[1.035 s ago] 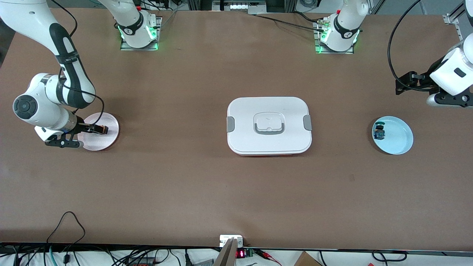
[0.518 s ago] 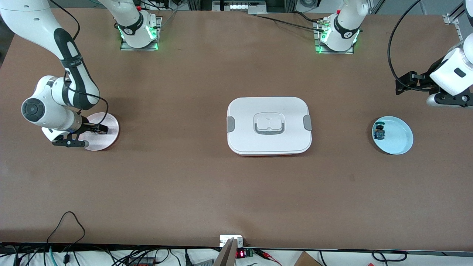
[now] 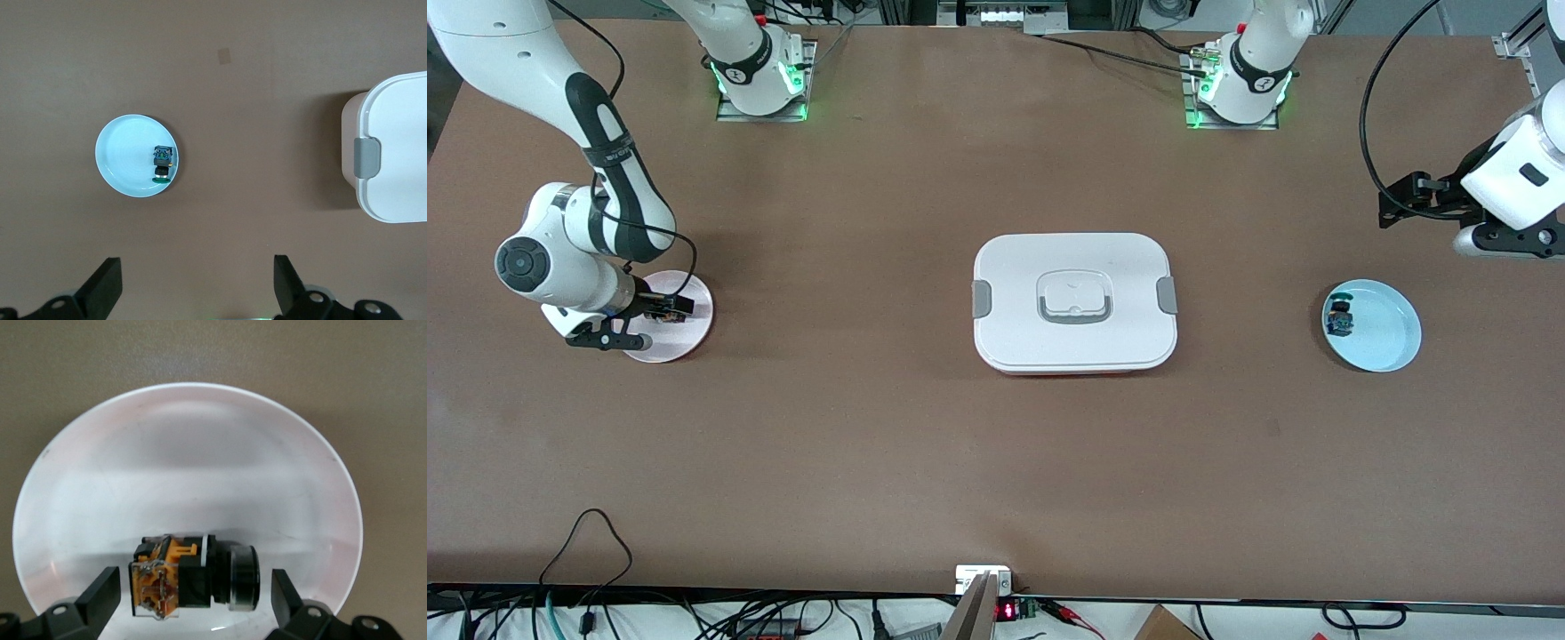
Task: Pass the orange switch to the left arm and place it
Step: 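Close the right gripper on the orange switch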
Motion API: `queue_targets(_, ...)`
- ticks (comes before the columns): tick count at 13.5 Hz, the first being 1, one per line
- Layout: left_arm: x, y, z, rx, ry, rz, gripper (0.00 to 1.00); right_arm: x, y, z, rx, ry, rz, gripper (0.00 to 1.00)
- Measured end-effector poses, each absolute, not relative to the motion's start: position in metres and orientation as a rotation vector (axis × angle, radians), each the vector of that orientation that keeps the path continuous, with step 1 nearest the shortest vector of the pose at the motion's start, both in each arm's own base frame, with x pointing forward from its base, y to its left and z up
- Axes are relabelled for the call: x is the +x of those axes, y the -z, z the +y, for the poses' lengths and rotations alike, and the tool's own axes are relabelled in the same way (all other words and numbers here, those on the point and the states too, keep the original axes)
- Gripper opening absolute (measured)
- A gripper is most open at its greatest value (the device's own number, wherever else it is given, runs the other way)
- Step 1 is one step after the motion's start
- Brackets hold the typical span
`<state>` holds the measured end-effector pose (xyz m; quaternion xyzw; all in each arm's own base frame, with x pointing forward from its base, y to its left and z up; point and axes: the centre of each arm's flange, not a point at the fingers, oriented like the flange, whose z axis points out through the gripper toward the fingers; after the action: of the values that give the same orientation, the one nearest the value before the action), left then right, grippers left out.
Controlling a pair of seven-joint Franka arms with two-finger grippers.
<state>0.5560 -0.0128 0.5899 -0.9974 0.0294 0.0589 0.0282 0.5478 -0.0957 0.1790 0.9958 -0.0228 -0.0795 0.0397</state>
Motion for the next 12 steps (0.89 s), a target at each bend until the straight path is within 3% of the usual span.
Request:
queue_targets(4, 0.5560, -0.5899, -0.0128, -3.078, -0.182, 0.091, 1.00, 0.5451, -0.1735, -0.0955, 3.051, 0.259, -0.069, 1.00)
queue_targets(7, 0.5560, -0.5899, -0.0128, -3.078, -0.182, 0.091, 1.00, 0.5455, -0.1745, -0.0951, 3.053, 0.258, -0.045, 0.72)
queue_targets(12, 0.5560, -0.5899, -0.0128, -3.078, -0.182, 0.091, 1.00, 0.5487, -0.1797, -0.0905, 3.058, 0.250, -0.022, 0.72)
